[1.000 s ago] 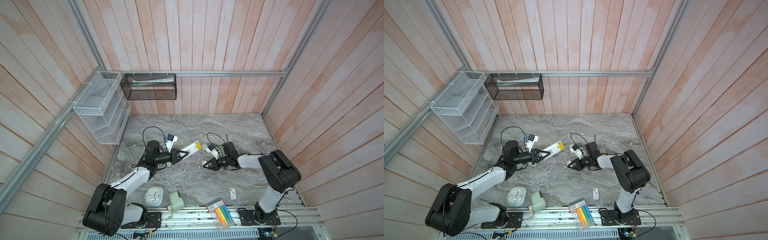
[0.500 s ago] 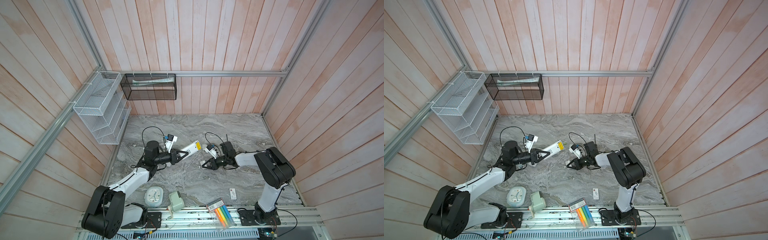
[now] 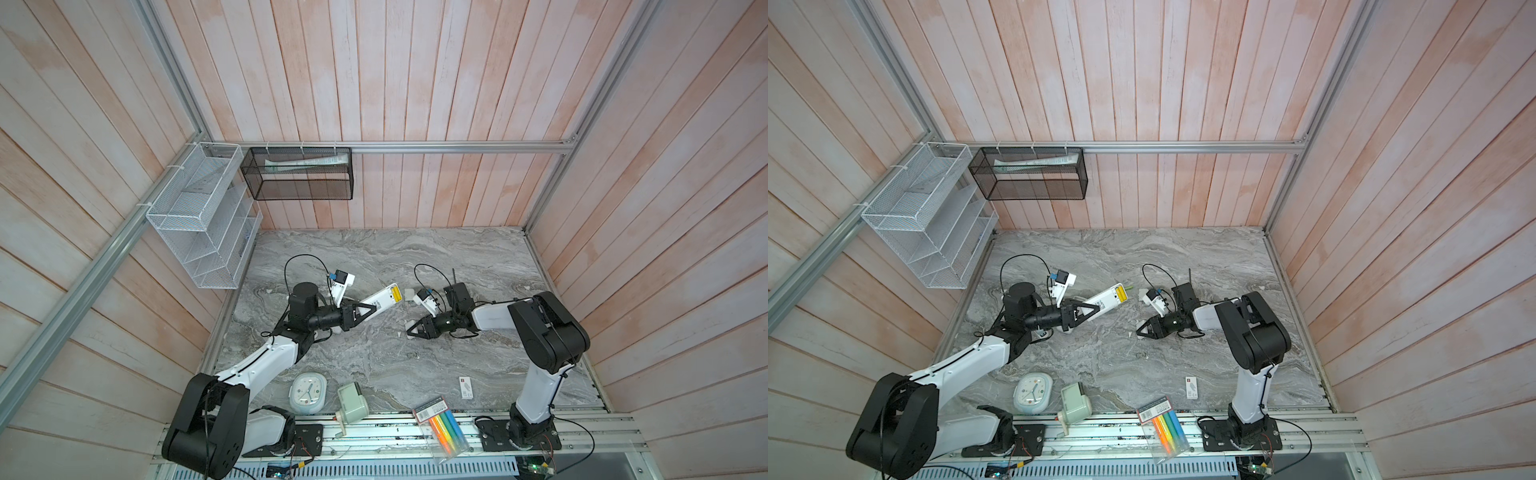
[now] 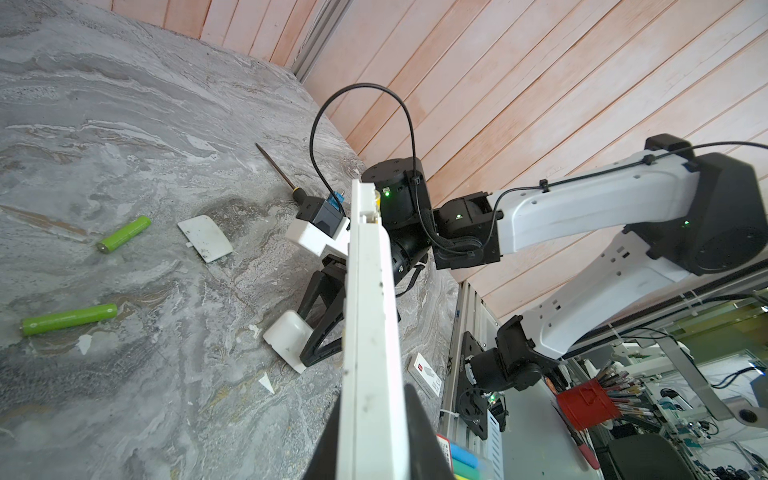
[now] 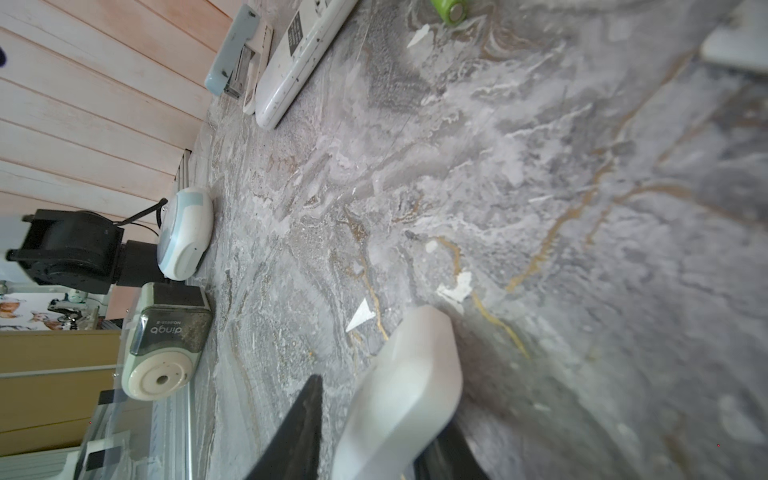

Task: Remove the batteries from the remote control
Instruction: 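Carry the battery cover away and drop it on the table with the right gripper, then move the right gripper to the remote held by the left gripper and grip it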

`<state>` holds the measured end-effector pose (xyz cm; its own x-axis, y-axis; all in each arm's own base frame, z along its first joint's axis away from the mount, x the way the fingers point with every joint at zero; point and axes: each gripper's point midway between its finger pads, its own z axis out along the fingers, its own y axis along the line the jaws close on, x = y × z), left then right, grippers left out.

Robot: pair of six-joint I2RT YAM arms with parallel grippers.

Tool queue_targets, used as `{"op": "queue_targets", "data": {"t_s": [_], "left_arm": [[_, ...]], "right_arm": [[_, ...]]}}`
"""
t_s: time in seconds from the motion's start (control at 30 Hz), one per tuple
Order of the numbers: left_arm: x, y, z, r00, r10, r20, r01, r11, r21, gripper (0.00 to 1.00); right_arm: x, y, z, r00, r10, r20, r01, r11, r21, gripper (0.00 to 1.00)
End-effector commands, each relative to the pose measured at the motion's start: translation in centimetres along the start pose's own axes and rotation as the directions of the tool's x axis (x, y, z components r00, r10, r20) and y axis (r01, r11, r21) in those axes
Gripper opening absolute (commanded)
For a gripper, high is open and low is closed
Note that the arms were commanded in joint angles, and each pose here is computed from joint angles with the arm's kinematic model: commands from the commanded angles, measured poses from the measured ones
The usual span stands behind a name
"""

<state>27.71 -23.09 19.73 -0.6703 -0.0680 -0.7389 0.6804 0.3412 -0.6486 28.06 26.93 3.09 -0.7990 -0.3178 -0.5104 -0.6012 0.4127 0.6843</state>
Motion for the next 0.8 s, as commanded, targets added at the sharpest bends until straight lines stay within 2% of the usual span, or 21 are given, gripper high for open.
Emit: {"op": "queue_targets", "data": {"t_s": [0.0, 0.27, 0.47, 0.6, 0.77], "left_arm": [[-0.1, -0.3, -0.2, 0.999, 0.035, 0.006, -0.035, 0.999, 0.006, 0.08], [0.1, -0.1, -0.2, 0.999, 0.032, -0.003, -0.032, 0.999, 0.003, 0.09], [0.5, 0.0, -0.1, 0.999, 0.042, -0.028, -0.042, 0.999, 0.01, 0.08], [0.8, 0.4, 0.1, 0.997, 0.052, -0.059, -0.052, 0.999, -0.002, 0.08], [1.4, 1.2, 0.2, 0.994, 0.066, -0.087, -0.068, 0.997, -0.023, 0.08]], "right_arm": [[0.0, -1.7, -1.0, 1.0, 0.007, -0.005, -0.006, 0.993, 0.115, 0.44], [-2.1, -1.5, -2.9, 0.998, -0.04, 0.041, 0.032, 0.981, 0.19, 0.52], [-5.3, 1.0, -5.1, 0.976, -0.191, 0.103, 0.163, 0.959, 0.232, 0.55], [-7.2, 3.5, -6.5, 0.93, -0.353, 0.104, 0.31, 0.905, 0.293, 0.58], [-8.0, 5.8, -6.6, 0.841, -0.54, 0.033, 0.493, 0.791, 0.362, 0.65]]}}
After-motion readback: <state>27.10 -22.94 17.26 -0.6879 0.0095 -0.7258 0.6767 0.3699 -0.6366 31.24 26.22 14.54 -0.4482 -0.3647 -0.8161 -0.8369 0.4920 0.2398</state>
